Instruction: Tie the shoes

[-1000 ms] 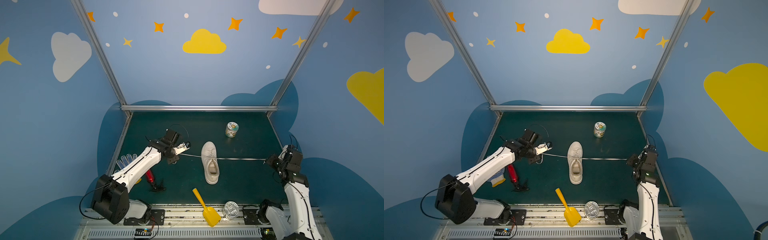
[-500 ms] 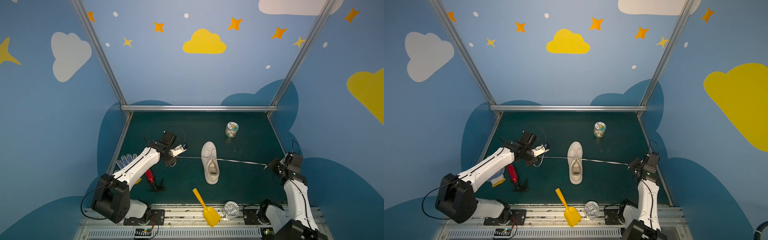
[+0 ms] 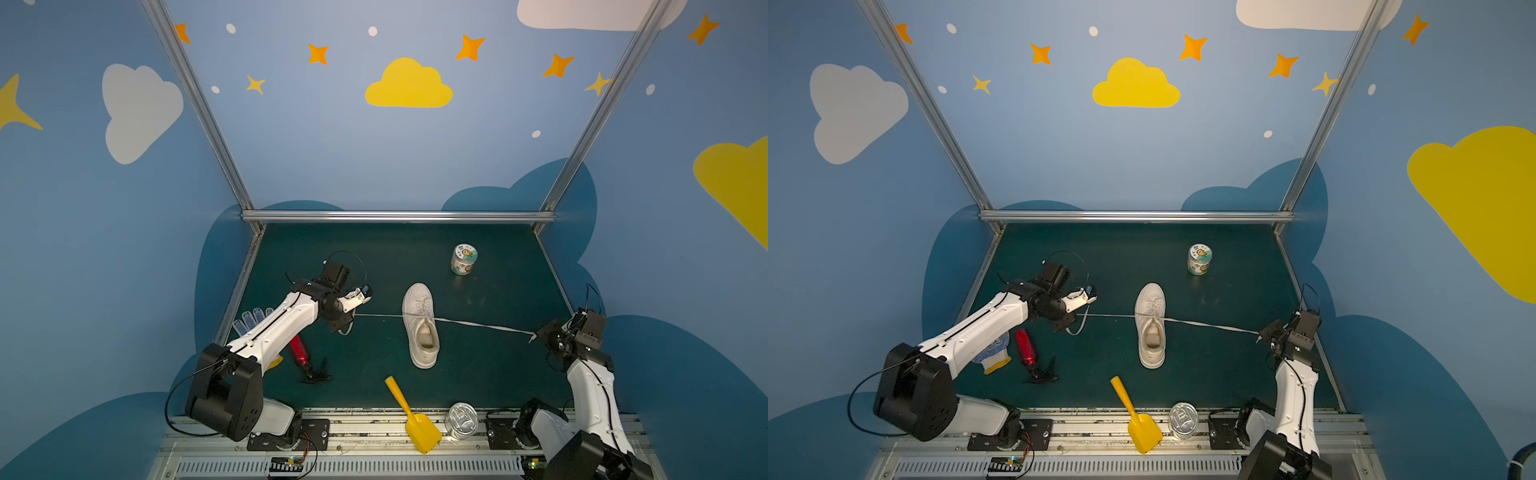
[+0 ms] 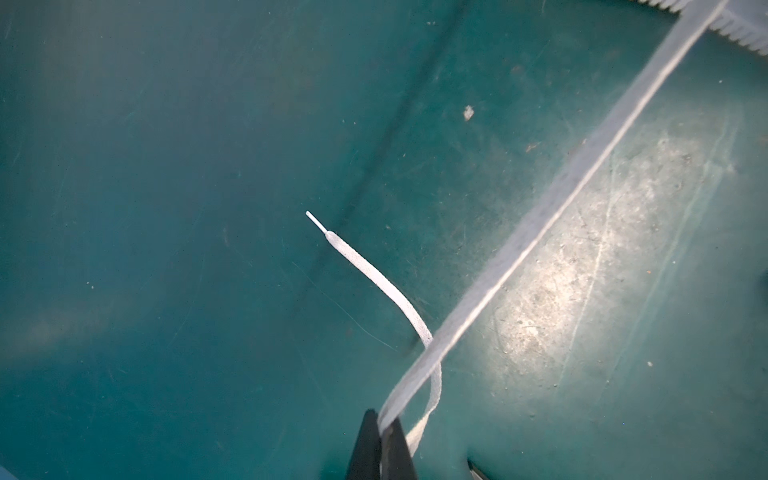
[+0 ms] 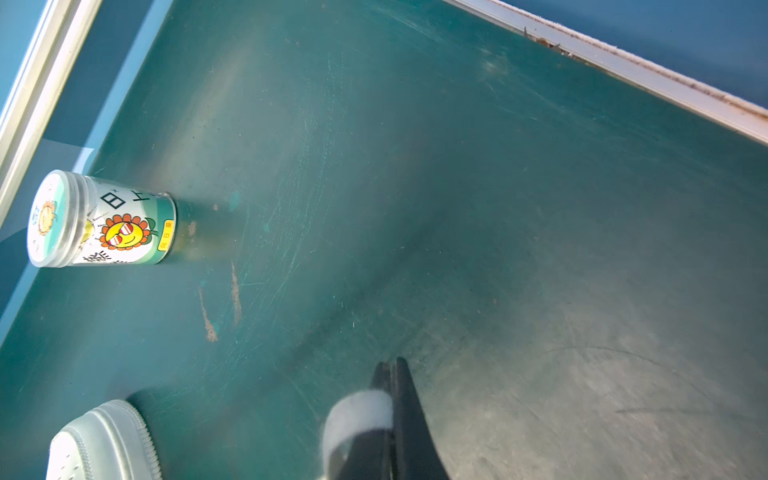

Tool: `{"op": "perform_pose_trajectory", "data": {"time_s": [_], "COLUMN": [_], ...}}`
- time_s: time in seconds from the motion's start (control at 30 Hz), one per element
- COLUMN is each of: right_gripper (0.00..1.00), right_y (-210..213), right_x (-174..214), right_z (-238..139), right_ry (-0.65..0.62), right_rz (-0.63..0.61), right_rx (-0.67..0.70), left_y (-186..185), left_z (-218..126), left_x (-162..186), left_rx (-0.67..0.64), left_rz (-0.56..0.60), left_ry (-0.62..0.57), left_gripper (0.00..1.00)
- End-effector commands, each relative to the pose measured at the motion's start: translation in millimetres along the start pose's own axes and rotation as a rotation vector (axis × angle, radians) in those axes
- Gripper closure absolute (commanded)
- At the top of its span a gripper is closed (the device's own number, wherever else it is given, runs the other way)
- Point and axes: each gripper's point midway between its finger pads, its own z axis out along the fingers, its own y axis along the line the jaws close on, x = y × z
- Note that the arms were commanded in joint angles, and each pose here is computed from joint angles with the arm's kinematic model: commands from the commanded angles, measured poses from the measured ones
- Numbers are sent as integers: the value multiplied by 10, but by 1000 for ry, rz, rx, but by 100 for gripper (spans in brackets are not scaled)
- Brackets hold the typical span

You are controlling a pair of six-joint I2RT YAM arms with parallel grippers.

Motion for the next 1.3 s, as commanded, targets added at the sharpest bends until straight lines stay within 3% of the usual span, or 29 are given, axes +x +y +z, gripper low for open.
{"op": "perform_pose_trajectory", "data": {"time_s": [0.0,0.27,0.53,0.83,1.07,1.27], "right_gripper": [100,100,100,100,100,100], "right_y": [-124,-124,510,1589,2298,2796], "right_x": [-159,-173,-186,73,423,807], "right_z": [-5,-3,-97,-474,-706,-914], "right_ry": [-62,-63,14,165,305,409], "right_rz": [-14,-6,-74,-387,-526,-620], "right_rx": [71,75,-197,-435,-578,-652], "left_y": [6,0,-153,-357,-469,-492], "left_z": [99,114,-12,27,79,73], "left_x": [159,107,-190,-364,-383,-351], "left_rx": [9,35,17,51,88,77], "left_rz": [-3,4,78,71,53,50], "left_ry": [54,56,-29,-64,-81,-104], "left_gripper": [97,97,97,96,84,53]}}
